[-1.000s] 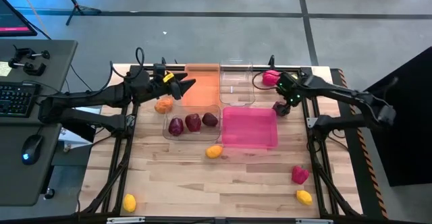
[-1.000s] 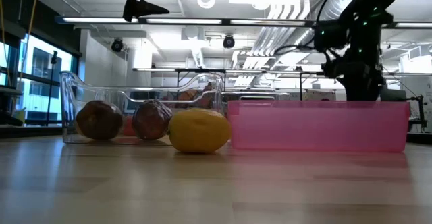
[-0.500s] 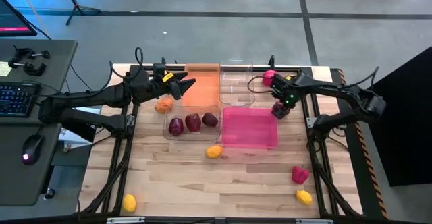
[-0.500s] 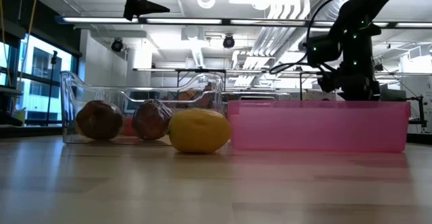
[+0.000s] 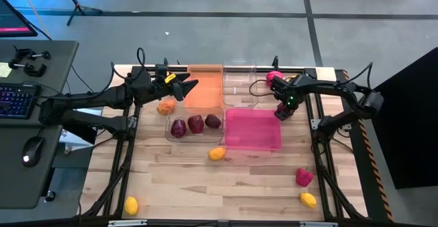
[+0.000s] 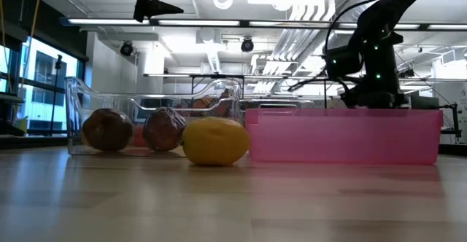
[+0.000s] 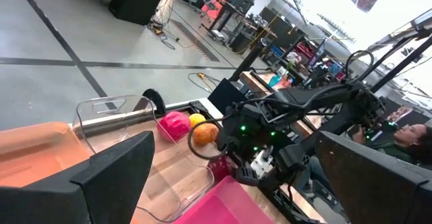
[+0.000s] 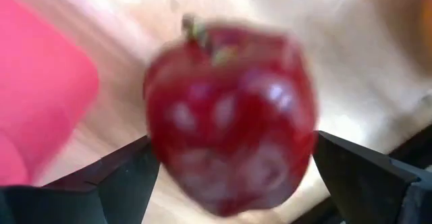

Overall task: Sort produce into baskets
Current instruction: Put the apple into the bottom transparent bin

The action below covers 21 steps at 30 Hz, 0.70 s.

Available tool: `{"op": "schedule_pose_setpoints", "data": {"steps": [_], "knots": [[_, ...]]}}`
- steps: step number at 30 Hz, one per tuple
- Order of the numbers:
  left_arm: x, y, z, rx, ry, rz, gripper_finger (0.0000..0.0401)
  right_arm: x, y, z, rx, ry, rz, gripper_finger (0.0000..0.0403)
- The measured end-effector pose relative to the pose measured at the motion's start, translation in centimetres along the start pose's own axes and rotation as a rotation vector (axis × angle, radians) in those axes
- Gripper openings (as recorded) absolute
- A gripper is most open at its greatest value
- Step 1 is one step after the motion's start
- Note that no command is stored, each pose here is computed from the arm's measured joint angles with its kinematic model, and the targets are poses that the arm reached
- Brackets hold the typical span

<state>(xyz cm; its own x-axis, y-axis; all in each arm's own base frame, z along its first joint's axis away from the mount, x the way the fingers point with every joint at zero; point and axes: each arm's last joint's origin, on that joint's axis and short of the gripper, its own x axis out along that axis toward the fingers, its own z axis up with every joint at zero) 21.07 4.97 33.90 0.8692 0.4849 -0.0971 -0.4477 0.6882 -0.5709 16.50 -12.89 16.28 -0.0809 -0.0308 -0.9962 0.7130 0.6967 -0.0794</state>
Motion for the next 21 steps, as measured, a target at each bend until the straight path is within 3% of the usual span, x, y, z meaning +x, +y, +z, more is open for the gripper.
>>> {"op": "schedule_pose_setpoints", "data": {"steps": [5,21], "knots": [[0.00,0.00,0.00,0.000,0.000,0.000,0.0395,-0.35,0.07,0.92,-0.009,-0.083,-0.001,0.0369],[0.00,-0.01,0.02,-0.001,-0.002,-0.001,0.0395,0.58,-0.21,0.37,0.105,-0.055,-0.020,0.0356]]}}
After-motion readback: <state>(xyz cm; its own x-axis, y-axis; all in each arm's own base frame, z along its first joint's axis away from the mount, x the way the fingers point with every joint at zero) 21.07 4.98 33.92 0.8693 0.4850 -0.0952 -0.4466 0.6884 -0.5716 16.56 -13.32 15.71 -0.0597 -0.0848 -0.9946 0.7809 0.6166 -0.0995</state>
